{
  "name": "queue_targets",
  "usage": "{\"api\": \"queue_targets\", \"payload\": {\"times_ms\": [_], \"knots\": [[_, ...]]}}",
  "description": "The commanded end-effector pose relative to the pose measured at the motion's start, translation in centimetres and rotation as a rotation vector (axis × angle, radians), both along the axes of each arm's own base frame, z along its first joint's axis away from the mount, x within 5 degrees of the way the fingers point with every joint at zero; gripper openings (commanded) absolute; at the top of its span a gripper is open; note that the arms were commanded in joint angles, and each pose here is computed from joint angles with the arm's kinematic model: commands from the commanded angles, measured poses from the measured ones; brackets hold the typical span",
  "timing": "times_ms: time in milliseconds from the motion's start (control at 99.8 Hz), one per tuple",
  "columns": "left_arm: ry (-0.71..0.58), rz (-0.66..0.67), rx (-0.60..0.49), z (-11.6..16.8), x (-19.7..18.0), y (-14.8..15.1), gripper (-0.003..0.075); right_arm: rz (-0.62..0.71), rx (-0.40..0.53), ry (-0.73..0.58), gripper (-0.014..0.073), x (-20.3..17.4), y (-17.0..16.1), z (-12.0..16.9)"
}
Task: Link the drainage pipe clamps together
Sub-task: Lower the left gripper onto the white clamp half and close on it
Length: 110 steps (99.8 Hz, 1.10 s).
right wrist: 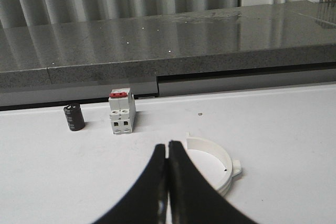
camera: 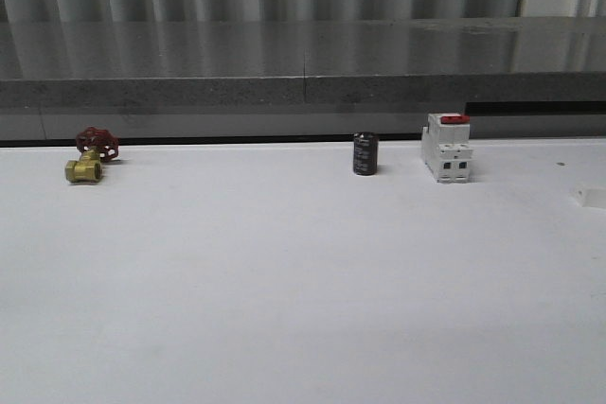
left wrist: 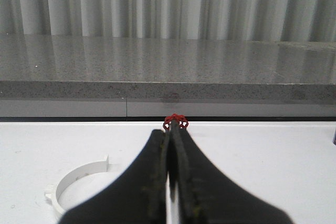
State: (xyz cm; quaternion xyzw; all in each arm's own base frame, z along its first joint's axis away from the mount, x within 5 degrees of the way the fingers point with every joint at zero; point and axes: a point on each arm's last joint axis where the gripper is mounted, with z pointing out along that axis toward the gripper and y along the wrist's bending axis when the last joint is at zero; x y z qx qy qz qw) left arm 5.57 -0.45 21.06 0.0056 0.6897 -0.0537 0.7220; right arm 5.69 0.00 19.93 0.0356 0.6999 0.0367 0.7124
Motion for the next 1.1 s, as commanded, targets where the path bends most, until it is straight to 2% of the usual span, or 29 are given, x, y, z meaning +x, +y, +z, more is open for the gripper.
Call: {"api": "queue_targets", "payload": {"times_ms": [0,491,702,842,1092], "knots": [[-0.067,-0.006,-0.016,-0.7,-0.1,0.0,-0.002,-0.004,-0.014,-0.124,-0.0066,-0.3,0.0,1.5],[-0.067,-0.006,-0.016,-0.6,-0.1,0.0,-0.002,-0.004,-0.014,-0.124,-0.0066,-0.3,0.0,1.5],[-0.068,-0.002,-0.031,1.9,-0.4,0.0,-0.002,-0.004,-0.014,-0.124,-0.0066,-0.3,0.0,1.5],[0.03,-0.001,-0.063,4.8,-0.1,0.0,-0.002,-0.004,-0.014,-0.124,-0.0066,-0.3,0.0,1.5],[0.393,0.014,-0.042,9.5,3.5,-0.3,-0.0021,-0.004,-0.014,-0.124,-0.0066,-0.3,0.0,1.5]]}}
